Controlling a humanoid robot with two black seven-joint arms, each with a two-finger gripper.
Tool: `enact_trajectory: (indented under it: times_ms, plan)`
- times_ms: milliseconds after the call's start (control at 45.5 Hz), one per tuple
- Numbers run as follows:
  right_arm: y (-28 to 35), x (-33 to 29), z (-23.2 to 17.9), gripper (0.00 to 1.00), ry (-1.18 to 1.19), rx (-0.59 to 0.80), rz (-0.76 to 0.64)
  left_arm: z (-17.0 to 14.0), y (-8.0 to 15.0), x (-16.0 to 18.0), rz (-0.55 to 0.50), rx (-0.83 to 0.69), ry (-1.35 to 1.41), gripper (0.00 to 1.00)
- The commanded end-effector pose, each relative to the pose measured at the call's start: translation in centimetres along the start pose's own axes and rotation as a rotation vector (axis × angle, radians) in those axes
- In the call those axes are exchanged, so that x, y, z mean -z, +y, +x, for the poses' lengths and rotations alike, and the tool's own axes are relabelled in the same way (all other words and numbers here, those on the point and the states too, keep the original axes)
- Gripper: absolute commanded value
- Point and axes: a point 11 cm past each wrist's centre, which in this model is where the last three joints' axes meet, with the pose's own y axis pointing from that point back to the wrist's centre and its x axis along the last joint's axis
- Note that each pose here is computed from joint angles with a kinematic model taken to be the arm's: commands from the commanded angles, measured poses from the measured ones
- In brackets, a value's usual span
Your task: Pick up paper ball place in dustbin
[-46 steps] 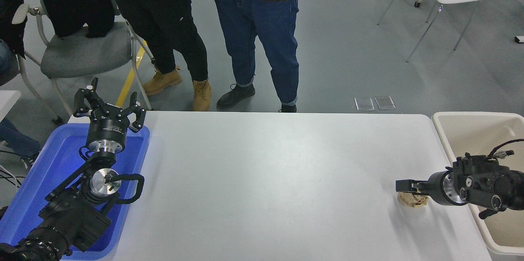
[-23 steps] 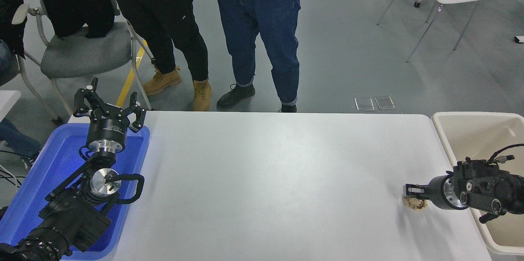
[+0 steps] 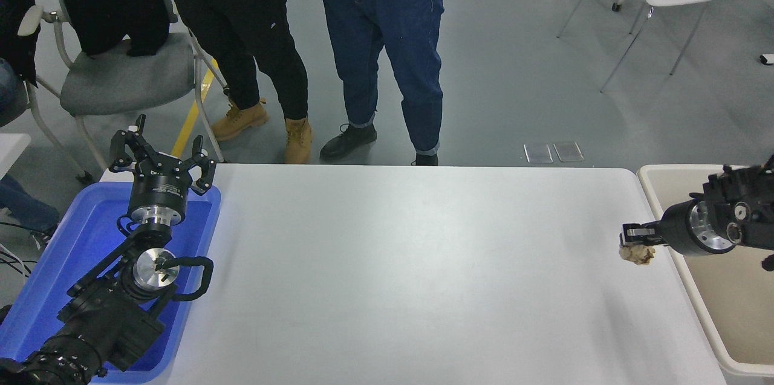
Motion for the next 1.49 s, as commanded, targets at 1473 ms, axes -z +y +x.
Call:
enact_trajectory:
  times_ms: [1473]
  plan:
    - [-6.8,-19.5,-10.4,0.0,-0.261,-0.193,-0.461,0.1,0.0,0.0,-0.002,-0.002,0.001,0.99]
